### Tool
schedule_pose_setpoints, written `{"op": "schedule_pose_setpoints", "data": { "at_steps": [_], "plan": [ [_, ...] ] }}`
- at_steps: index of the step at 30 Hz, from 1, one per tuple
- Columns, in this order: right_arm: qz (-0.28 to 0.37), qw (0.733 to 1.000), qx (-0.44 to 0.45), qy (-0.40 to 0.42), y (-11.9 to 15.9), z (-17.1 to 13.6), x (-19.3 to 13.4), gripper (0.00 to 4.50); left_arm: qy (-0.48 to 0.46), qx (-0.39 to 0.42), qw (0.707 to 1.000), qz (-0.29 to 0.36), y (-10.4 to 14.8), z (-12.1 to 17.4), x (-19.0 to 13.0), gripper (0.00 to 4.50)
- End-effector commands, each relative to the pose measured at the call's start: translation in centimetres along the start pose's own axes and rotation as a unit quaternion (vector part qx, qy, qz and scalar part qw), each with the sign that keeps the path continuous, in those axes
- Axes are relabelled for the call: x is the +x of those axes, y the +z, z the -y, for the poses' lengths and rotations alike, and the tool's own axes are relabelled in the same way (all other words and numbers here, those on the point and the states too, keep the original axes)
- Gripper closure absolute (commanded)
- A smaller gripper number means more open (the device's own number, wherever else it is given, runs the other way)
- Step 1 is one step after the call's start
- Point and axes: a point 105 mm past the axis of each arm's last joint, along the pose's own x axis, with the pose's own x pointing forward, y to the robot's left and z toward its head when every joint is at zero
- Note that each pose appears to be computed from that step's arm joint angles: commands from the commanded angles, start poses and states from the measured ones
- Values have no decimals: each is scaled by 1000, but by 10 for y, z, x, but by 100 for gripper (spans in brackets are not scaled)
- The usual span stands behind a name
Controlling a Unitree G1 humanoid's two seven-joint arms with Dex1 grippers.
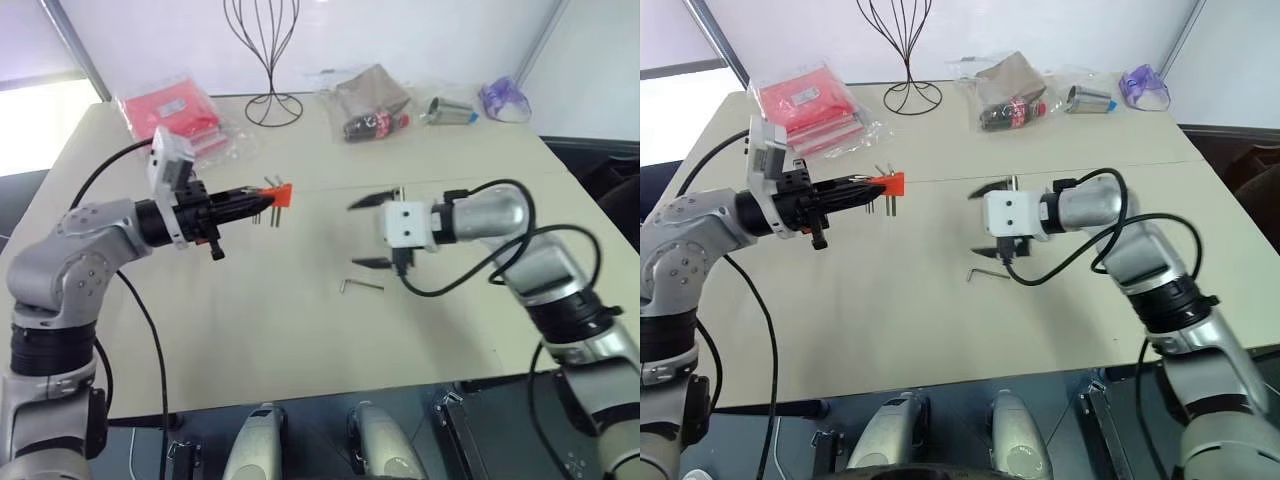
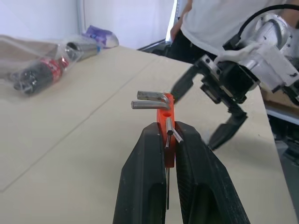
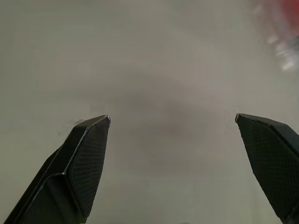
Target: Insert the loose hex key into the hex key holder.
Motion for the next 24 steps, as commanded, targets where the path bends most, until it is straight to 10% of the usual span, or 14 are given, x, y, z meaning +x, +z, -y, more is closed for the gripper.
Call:
{"op": "schedule_pose_setpoints", "data": {
  "at_steps": [1, 24],
  "plan": [
    [-20, 998, 37, 42, 3, -8, 0, 4, 3, 32, 999, 17, 10, 8, 3, 450],
    [-81, 990, 108, 31, -25, -6, 59, 4, 23, 29, 999, 9, 9, 11, -2, 450]
  ]
}}
